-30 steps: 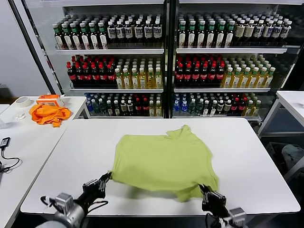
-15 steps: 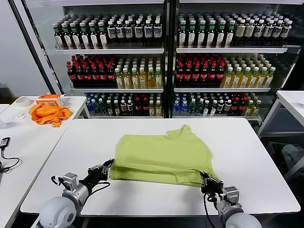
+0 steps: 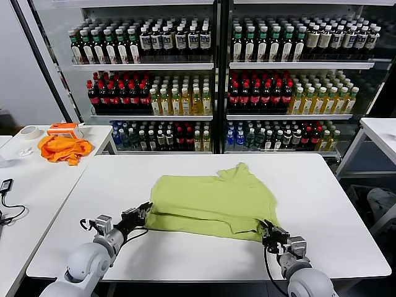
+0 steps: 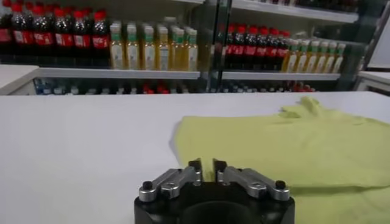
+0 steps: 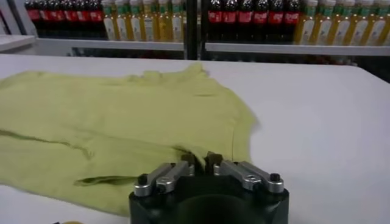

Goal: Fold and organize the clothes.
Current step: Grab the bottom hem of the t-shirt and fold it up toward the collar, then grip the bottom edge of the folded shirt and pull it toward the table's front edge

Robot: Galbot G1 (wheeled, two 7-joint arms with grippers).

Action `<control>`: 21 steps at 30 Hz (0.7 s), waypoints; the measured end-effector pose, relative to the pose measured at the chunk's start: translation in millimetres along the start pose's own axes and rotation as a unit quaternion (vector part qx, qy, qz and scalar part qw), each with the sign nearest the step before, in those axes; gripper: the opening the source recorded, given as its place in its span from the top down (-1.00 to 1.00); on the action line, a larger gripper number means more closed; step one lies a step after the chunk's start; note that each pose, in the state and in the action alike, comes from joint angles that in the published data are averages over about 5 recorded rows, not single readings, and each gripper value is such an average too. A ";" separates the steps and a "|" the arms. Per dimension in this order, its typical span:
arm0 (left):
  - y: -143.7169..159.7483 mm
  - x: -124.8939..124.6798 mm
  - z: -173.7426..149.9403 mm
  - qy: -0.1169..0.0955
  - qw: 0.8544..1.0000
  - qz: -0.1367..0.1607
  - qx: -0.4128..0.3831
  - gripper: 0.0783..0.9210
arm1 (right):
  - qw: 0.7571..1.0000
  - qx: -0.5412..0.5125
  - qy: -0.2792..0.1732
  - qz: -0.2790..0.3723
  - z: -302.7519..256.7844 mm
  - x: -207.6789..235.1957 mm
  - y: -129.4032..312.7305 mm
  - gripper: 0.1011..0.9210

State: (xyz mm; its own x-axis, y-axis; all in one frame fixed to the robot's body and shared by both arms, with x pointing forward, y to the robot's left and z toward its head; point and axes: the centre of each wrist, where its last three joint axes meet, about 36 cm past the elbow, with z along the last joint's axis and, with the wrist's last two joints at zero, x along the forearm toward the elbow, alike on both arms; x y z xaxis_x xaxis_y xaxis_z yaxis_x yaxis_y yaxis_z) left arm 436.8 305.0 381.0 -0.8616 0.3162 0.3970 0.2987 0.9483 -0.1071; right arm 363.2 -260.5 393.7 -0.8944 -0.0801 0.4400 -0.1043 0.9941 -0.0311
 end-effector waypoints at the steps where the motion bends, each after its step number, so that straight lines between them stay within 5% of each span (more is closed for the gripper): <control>1: 1.4 -1.0 0.2 0.000 1.000 -0.002 0.000 0.41 | 1.000 0.001 0.000 0.002 -0.3 1.4 -0.8 0.11; 14: -11.2 18.0 2.0 0.030 1.000 -0.008 0.000 -0.48 | 0.999 0.017 0.043 0.007 8.7 27.3 1.9 -0.73; 17: -19.5 24.0 2.2 0.044 0.999 -0.006 0.003 -0.66 | 0.999 0.011 0.048 0.007 10.6 28.9 2.5 -0.72; 21: -28.9 30.0 2.3 0.060 0.998 -0.007 0.004 -0.59 | 0.999 0.001 0.052 0.005 13.6 28.9 2.8 -0.54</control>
State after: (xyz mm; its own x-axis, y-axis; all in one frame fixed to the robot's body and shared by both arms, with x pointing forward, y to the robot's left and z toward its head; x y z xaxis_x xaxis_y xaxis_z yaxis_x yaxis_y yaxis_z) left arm 401.4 287.2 394.0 -0.8096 0.2988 0.5052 0.2842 0.9527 -0.1078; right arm 331.1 -261.0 394.2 -0.8449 -0.0627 0.5313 -0.0967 0.9946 -0.0364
